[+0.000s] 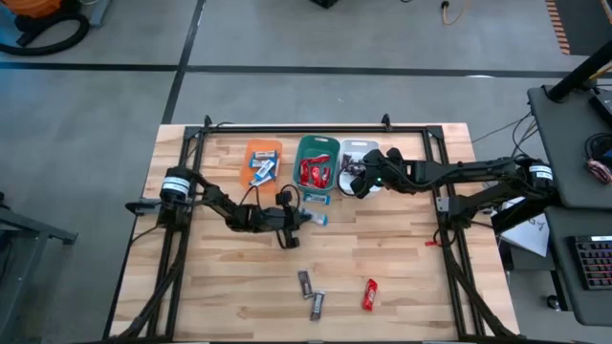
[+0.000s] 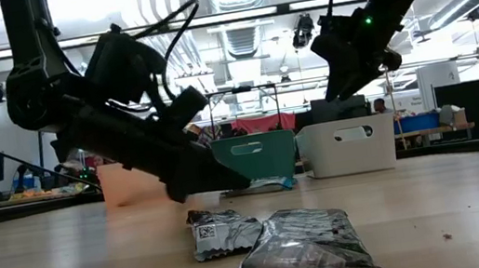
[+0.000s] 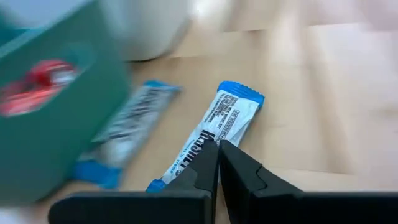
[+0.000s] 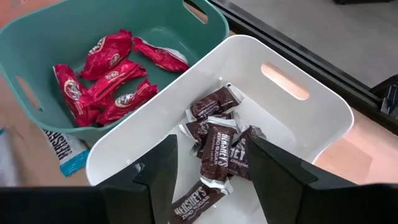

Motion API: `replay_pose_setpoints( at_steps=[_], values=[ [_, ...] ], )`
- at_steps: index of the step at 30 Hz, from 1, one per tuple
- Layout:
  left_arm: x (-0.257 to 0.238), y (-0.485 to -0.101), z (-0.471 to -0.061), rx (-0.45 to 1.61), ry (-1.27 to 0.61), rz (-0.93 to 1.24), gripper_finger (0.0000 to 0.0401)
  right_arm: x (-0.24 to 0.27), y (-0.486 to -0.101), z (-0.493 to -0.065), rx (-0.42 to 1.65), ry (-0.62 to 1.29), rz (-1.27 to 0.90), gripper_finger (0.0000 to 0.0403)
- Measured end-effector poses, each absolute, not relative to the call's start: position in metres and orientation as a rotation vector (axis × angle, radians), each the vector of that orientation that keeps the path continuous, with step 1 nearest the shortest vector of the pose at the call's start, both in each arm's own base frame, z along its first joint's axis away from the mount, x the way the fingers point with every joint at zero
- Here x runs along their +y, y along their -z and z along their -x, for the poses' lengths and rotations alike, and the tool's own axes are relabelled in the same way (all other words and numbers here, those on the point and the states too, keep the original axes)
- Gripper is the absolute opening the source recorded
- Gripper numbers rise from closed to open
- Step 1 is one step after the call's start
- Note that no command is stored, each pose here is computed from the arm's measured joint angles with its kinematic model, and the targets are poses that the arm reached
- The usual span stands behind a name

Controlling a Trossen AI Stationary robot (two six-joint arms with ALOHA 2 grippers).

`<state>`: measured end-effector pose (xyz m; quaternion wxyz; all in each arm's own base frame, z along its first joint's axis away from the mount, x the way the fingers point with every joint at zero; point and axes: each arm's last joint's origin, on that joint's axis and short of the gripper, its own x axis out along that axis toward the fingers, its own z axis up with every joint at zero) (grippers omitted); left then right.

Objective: Organize candy in baskets
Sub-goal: Put the white chocolate into the orange bin

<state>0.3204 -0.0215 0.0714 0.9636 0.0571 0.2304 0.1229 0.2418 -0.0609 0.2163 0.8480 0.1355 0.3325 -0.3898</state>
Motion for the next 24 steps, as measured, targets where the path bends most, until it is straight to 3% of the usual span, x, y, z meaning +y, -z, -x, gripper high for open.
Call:
replay_pose_setpoints(
  at_steps=[13,18,24],
  values=[
    [-0.034,-0.081,-0.319,0.449,0.088,-0.096,0.0007,-0.061,-0.216,-0.242,0.704,0.815,-0.289,0.018],
    [-0.034,-0.085,-0.32,0.432,0.118,-0.123,0.0042,-0.06,-0.216,-0.242,0.708,0.799,-0.298,0.018],
    [-0.035,-0.085,-0.32,0.427,0.153,-0.157,0.0111,-0.06,-0.216,-0.242,0.707,0.799,-0.298,0.018]
  ],
)
